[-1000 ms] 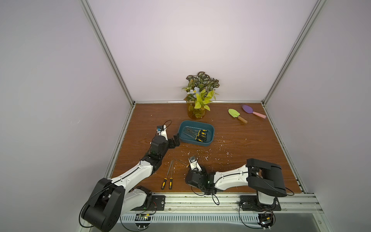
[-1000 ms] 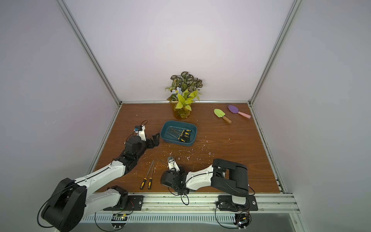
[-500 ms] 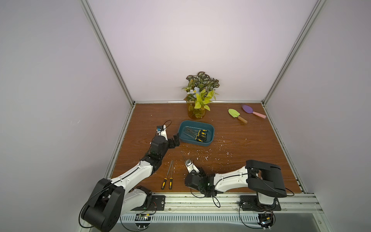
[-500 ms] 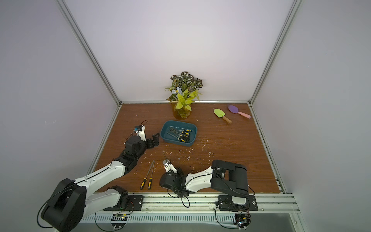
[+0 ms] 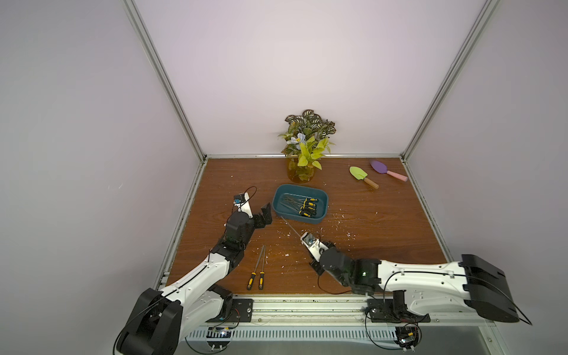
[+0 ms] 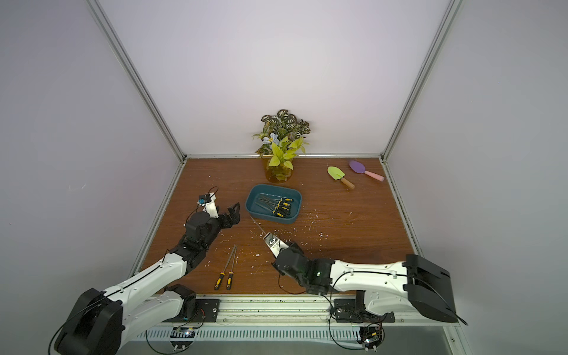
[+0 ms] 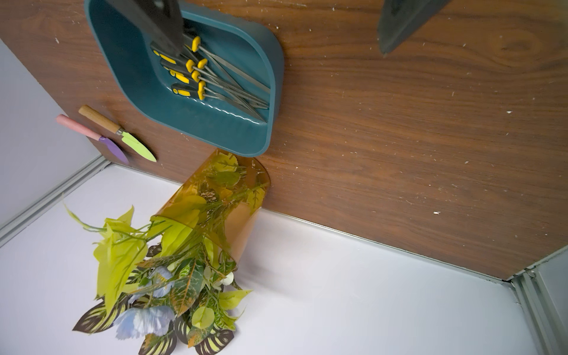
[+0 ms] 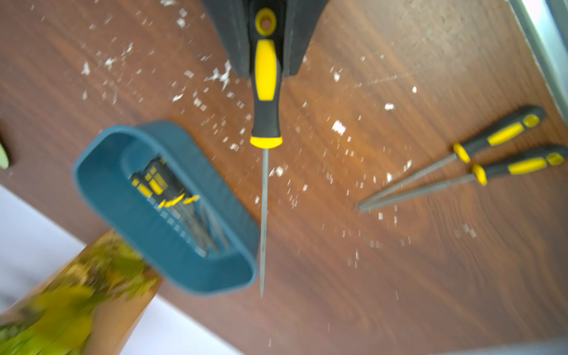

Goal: Put the file tool into the storage box
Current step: Pick up the file tool from the center of the board, then place the file tool in the storage box.

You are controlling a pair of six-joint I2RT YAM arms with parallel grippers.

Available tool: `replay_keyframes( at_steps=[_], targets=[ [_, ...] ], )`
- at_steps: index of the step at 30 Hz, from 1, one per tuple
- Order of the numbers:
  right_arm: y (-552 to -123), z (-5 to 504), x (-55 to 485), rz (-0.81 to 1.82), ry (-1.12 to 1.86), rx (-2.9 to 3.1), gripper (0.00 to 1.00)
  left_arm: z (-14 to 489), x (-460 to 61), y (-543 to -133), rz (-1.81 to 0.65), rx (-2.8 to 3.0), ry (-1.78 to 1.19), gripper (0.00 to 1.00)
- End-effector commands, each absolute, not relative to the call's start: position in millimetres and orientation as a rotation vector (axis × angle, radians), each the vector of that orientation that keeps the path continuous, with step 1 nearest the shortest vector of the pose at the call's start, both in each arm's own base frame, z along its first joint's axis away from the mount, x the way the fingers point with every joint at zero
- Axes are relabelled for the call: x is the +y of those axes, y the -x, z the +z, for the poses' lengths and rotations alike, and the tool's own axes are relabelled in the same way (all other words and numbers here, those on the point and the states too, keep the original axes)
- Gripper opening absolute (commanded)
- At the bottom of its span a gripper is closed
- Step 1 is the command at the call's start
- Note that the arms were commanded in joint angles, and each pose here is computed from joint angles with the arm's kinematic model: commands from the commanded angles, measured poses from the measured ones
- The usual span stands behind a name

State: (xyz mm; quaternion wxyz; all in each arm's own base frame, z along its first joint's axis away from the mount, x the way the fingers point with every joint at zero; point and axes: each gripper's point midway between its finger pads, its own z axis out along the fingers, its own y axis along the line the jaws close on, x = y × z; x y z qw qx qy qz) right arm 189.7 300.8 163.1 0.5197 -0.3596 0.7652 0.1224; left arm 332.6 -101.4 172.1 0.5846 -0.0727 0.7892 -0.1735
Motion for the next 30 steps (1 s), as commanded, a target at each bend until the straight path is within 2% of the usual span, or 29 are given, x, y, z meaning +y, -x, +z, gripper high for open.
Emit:
replay_keyframes(
  at_steps=[1, 9, 19, 30],
  targets=[
    [-200.1, 197.8, 302.1, 0.359, 0.925, 1.669, 0.10, 175.9, -95.1, -334.1, -0.396, 1.815, 0.195, 1.00],
    [-264.7, 209.5, 307.0, 0.414, 1.023, 1.643, 0.08, 172.8, -97.7, -336.1, -0.400, 1.830, 0.185, 1.00],
    [-357.8, 170.9, 292.2, 0.591, 1.097, 1.723, 0.06, 173.2, -97.3, -336.1, -0.396, 1.828, 0.183, 1.00],
    [-401.8, 115.7, 295.3, 0.565, 1.143, 1.846, 0.07, 169.9, -98.9, -337.1, -0.395, 1.839, 0.176, 1.00]
  ],
)
